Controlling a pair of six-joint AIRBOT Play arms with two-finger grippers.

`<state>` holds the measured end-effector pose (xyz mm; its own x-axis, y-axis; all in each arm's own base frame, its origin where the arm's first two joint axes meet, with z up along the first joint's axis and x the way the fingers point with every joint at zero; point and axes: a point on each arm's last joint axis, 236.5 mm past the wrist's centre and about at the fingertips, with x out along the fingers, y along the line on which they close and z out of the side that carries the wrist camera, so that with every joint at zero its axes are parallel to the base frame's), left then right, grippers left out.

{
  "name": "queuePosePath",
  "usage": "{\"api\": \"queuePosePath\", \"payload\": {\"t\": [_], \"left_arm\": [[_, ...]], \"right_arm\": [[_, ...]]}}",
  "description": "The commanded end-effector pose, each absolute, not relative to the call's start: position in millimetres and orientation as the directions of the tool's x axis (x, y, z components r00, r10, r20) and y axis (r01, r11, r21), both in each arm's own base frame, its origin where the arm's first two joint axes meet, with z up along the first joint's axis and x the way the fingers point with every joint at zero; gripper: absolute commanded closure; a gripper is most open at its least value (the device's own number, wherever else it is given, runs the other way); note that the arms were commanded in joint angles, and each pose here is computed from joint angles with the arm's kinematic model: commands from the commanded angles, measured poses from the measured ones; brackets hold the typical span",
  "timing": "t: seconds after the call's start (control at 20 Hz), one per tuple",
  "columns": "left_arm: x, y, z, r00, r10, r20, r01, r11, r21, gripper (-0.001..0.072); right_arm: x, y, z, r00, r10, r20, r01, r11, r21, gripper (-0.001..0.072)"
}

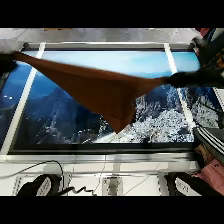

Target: Fold the clothes and pants, and hang the long-sleeved shirts on hangers.

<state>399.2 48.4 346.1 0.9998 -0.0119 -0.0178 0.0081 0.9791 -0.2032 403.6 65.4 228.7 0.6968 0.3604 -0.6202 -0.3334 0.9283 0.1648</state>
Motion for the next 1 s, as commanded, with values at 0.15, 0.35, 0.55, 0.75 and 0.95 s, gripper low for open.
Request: {"api": "queuePosePath", "payload": {"t": [0.15, 0.35, 0.55, 0.75, 0.95], "left_arm": [[219, 53, 520, 0.822, 0.180, 0.540, -0.149, 0.984, -0.101, 0.0692], [121, 40, 568, 0.630, 0.216, 0.746, -0.241, 0.968, -0.076, 0.0692], [102, 33, 572, 0.603, 0.208, 0.770, -0.259, 0.964, -0.058, 0.0692], [185, 30, 521, 0.828, 0.144, 0.543, -0.175, 0.985, 0.007, 0.0692], [306, 23, 375, 0.999, -0.020, -0.037, 0.020, 1.000, -0.009, 0.0692]], "right_arm": [[280, 67, 445, 0.950, 0.301, -0.083, -0.305, 0.952, -0.041, 0.0696], [191, 73, 510, 0.945, 0.295, 0.142, -0.280, 0.953, -0.120, 0.0697], [157, 70, 550, 0.913, 0.274, 0.304, -0.243, 0.961, -0.136, 0.0698], [227, 69, 508, 0.950, 0.291, 0.109, -0.287, 0.956, -0.056, 0.0698], [334, 72, 372, 0.853, 0.352, -0.385, -0.342, 0.935, 0.098, 0.0697]]}}
